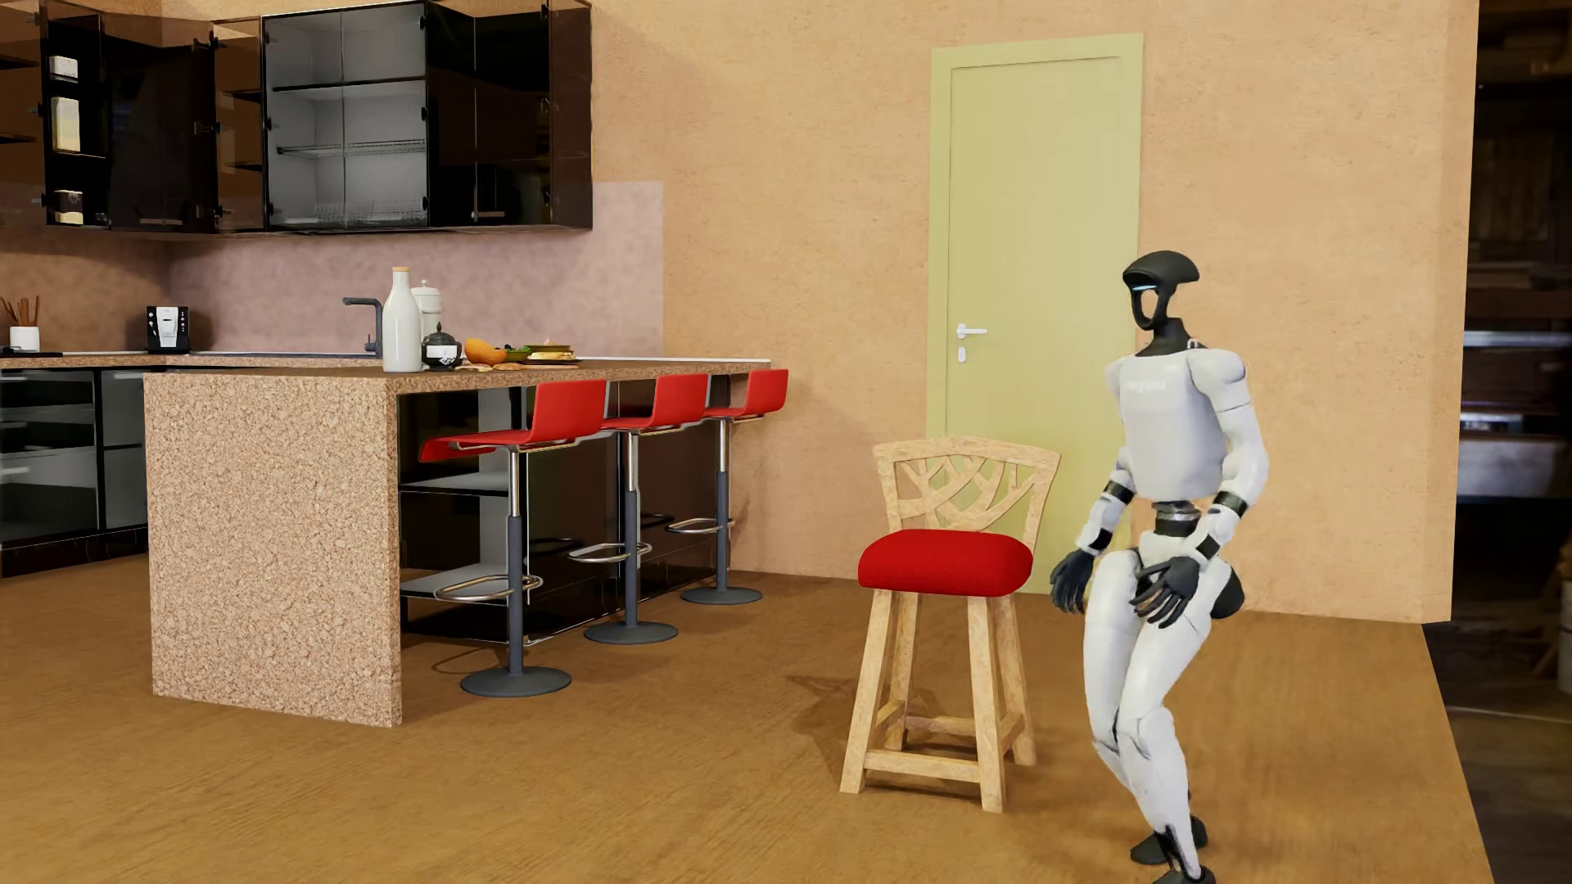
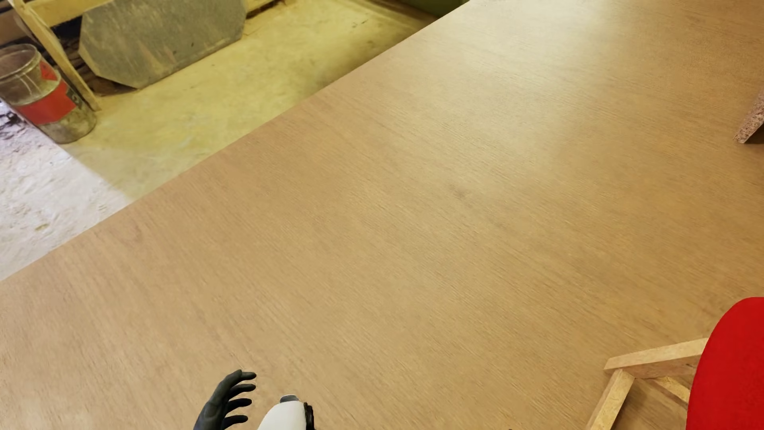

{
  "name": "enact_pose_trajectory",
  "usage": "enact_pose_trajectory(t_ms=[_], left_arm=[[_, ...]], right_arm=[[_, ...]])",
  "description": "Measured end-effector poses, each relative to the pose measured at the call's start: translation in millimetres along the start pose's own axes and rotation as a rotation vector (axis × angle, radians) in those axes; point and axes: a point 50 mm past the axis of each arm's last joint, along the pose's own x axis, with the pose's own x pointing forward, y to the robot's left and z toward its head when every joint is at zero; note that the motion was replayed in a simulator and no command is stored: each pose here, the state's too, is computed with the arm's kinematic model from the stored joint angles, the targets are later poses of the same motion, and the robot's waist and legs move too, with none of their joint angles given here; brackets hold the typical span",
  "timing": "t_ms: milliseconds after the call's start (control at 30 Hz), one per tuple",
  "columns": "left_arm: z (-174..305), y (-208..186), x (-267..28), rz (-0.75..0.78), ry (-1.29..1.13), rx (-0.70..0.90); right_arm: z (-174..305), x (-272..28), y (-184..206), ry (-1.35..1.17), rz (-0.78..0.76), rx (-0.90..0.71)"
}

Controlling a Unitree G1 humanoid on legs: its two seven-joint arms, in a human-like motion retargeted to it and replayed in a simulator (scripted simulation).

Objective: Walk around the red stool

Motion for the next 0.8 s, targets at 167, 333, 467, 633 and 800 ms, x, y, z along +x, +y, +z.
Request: enact_pose_trajectory(t_ms=[167, 333, 467, 633, 800], left_arm=[[25.0, 34.3, 14.9, 0.122, -0.071, 0.026], [23.3, -20.4, 17.5, -0.088, 0.015, 0.018], [-62.0, 24.1, -26.2, -0.076, 0.320, 0.148], [74.4, -11.2, 30.1, -0.008, -0.156, -0.030], [-11.4, 14.7, -0.9, -0.012, 0.044, 0.019]], right_arm=[[10.2, 3.8, -5.3, -0.020, 0.157, 0.008], [-19.3, 0.3, -3.1, 0.031, 0.095, -0.080], [61.8, 1.6, 22.6, -0.258, 0.122, 0.072], [-28.4, -8.8, 0.5, 0.077, 0.192, 0.035], [-7.8, -3.4, -1.1, 0.051, -0.006, 0.027]])
